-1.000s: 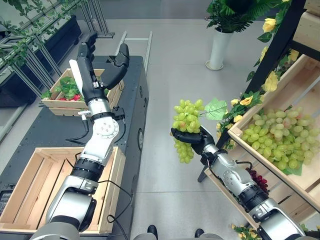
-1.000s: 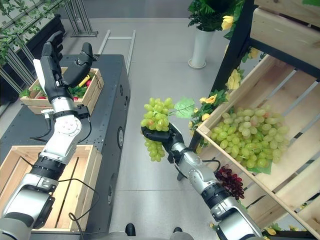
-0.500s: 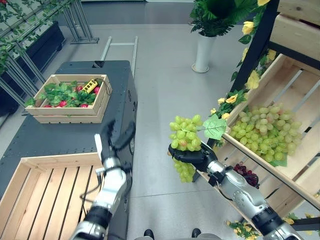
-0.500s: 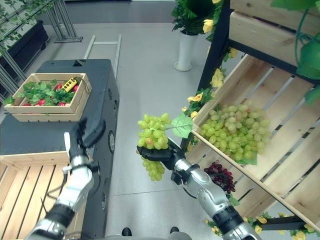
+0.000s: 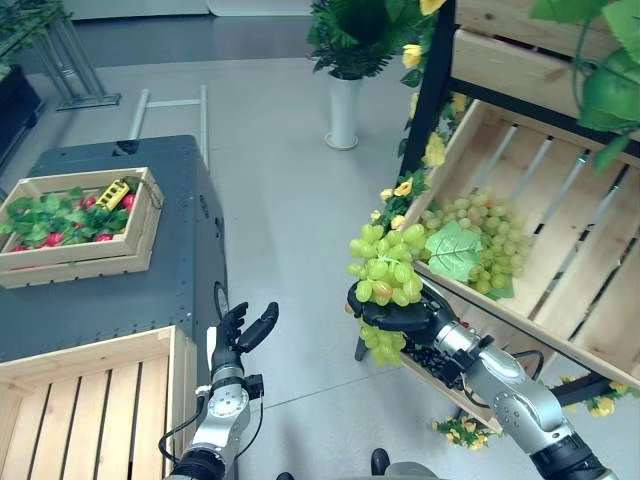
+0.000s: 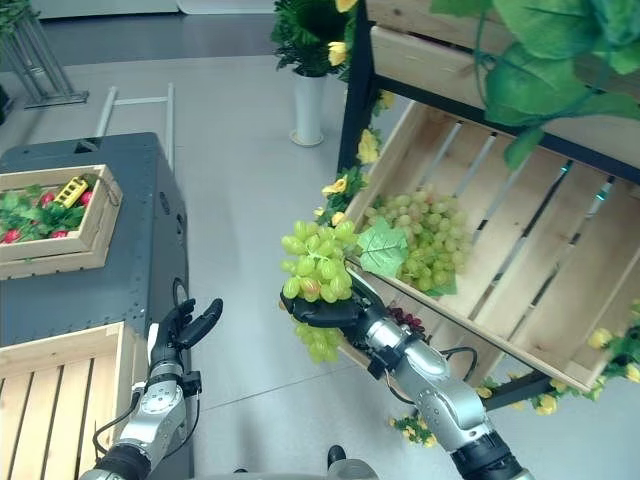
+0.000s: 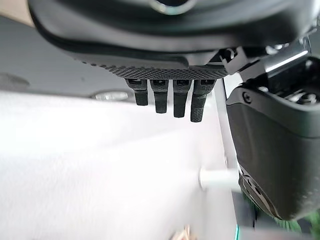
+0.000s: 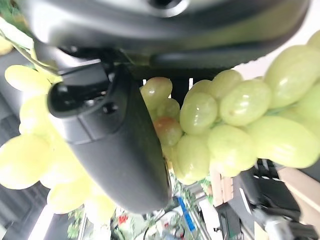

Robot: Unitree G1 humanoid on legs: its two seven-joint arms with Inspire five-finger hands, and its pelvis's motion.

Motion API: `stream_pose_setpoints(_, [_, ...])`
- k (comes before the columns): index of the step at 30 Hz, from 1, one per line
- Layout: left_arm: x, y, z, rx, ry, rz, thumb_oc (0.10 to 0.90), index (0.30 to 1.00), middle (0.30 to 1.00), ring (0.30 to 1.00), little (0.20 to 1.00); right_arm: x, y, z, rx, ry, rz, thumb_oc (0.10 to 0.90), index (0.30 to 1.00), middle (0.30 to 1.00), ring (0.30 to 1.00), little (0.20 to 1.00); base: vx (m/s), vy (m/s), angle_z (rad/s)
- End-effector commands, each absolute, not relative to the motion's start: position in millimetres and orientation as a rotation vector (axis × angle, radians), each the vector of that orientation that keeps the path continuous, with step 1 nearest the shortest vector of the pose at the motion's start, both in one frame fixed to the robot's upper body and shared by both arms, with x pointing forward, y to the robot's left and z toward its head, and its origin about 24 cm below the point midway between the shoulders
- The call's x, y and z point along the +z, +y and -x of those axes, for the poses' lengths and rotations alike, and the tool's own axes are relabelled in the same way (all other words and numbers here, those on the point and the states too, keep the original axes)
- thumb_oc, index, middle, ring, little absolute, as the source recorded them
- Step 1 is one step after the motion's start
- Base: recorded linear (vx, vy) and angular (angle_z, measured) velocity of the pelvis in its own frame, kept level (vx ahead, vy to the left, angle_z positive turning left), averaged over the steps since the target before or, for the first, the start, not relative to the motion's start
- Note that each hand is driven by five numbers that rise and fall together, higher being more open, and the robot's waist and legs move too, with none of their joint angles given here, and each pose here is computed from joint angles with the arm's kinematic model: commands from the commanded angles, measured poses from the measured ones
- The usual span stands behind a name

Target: Pick up the fruits from the basket on one side to the basket on the other side

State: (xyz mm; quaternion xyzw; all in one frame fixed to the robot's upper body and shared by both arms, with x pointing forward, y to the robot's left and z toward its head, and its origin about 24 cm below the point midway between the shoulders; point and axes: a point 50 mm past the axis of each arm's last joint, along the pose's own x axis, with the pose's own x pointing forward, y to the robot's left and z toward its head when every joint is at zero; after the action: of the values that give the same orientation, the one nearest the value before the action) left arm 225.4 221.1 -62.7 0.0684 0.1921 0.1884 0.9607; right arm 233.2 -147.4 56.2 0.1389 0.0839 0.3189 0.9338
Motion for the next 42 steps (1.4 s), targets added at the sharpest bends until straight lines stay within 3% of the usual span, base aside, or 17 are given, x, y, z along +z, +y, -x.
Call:
stream_pose_setpoints(1, [-28.7, 216.2, -266.0, 0.338, 0.181, -0.137, 0.800, 0.900, 0.900, 0.900, 0.900, 127.3, -164.4, -242.8, 0.710, -0.183, -0.256, 0.400, 0.300, 0.300, 0.300, 0.300, 0.01, 0.102, -0.33])
stream_pose_setpoints(9, [-35.7, 220.5, -263.5, 0.342, 0.221, -0.140, 0.800, 0.900, 0.900, 0.900, 0.900, 170.3, -201.8, -233.6, 0.680, -0.324, -0.108, 0.400, 0.300, 0.300, 0.300, 0.300, 0.00, 0.066, -0.33])
stream_pose_setpoints(10, [-39.4, 221.2, -261.5, 0.344, 0.243, -0.124, 0.800, 0.900, 0.900, 0.900, 0.900, 192.5, -219.2, -237.6, 0.611, -0.392, -0.044, 0.400, 0.300, 0.300, 0.300, 0.300, 0.03, 0.060, -0.36])
stream_pose_setpoints(17, [-48.9, 220.9, -253.7, 0.337, 0.287, -0.106, 0.800, 0.900, 0.900, 0.900, 0.900, 228.6, -247.3, -235.5, 0.501, -0.508, 0.050, 0.400, 0.300, 0.300, 0.300, 0.300, 0.02, 0.022, -0.13])
stream_pose_setpoints(30, [-58.8, 219.1, -249.5, 0.290, 0.349, -0.145, 0.800, 0.900, 0.900, 0.900, 0.900, 246.6, -264.1, -248.3, 0.300, -0.567, 0.211, 0.400, 0.300, 0.300, 0.300, 0.300, 0.00, -0.001, 0.00])
stream_pose_setpoints(42, [-61.1, 213.5, -240.3, 0.207, 0.339, -0.211, 0.800, 0.900, 0.900, 0.900, 0.900, 280.7, -302.2, -263.1, -0.041, -0.582, 0.669, 0.400, 0.300, 0.300, 0.300, 0.300, -0.01, -0.030, 0.08])
